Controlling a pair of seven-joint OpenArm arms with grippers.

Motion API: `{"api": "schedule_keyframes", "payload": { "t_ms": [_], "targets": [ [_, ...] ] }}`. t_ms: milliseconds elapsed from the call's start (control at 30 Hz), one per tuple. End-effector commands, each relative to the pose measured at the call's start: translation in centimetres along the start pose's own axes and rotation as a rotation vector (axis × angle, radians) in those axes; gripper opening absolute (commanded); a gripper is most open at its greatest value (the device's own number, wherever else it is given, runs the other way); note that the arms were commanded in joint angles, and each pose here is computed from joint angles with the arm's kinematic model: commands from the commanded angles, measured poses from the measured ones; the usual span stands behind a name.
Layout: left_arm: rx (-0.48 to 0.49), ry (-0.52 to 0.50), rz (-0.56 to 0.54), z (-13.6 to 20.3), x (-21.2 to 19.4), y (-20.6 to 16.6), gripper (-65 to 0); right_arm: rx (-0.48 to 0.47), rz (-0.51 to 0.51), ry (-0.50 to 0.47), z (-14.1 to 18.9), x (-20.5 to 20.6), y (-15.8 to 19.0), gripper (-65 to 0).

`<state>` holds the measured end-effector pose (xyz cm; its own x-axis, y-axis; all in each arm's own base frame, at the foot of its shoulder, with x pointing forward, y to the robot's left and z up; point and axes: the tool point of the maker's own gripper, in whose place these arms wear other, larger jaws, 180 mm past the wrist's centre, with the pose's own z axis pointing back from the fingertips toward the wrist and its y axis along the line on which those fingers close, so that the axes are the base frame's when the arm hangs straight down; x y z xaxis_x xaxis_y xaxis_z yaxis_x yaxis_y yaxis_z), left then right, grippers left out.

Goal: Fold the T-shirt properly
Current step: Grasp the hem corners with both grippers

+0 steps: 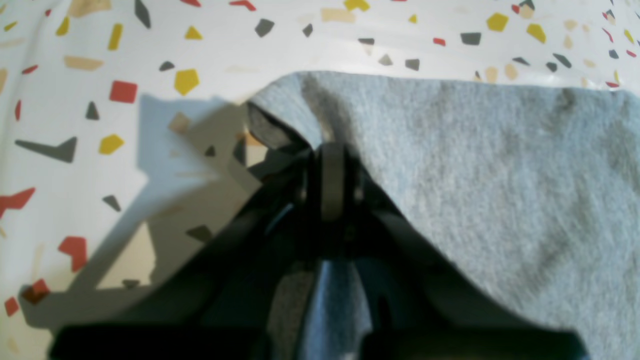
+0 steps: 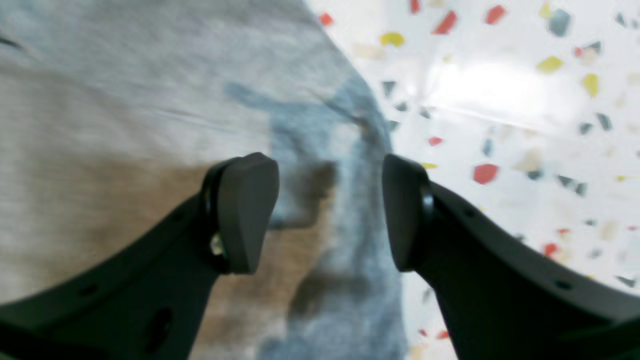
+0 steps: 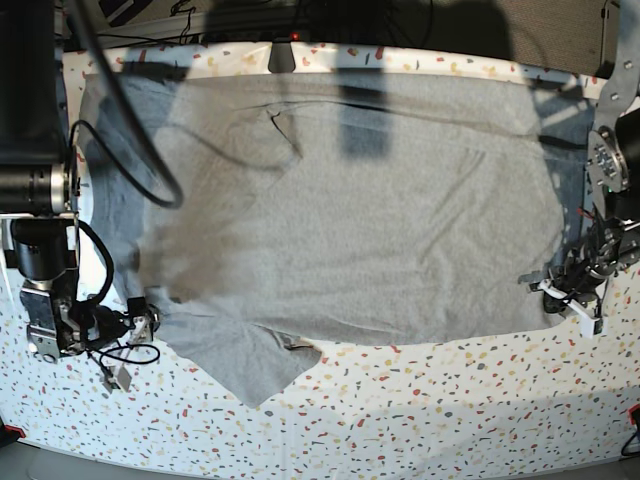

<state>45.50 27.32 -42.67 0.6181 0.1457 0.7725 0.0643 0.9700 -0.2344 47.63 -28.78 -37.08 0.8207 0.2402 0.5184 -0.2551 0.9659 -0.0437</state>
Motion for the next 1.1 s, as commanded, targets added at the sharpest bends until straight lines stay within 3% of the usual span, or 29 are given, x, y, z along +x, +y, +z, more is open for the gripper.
{"api": "schedule_keyframes", "payload": {
  "t_ms": [0,367,533,800,1067],
  "targets": [
    [0.005,-0.034,-0.010,0.2,2.1,0.4,-65.0,-0.031,0.005,-0.059,1.2,2.6,-1.2,-28.4],
    [0.004,-0.055,-0.010,0.2,2.5,0.4,-65.0,-0.078,0.015,-0.019,-0.2,-0.1,-1.4,-31.7],
    [0.005,-0.054,-0.010,0.2,2.4,0.4,-65.0,-0.186,0.072,-0.010,0.0,-0.4,-3.4,-31.6],
    [0.007,-0.053,-0.007,0.3,1.7,0.5,-65.0,-0.187,0.077,-0.059,0.1,0.5,-3.5,-31.6],
    [0.009,-0.041,-0.004,0.4,0.8,0.7,-65.0,-0.174,0.076,-0.066,-1.2,-1.8,-2.7,-31.6]
  ]
}}
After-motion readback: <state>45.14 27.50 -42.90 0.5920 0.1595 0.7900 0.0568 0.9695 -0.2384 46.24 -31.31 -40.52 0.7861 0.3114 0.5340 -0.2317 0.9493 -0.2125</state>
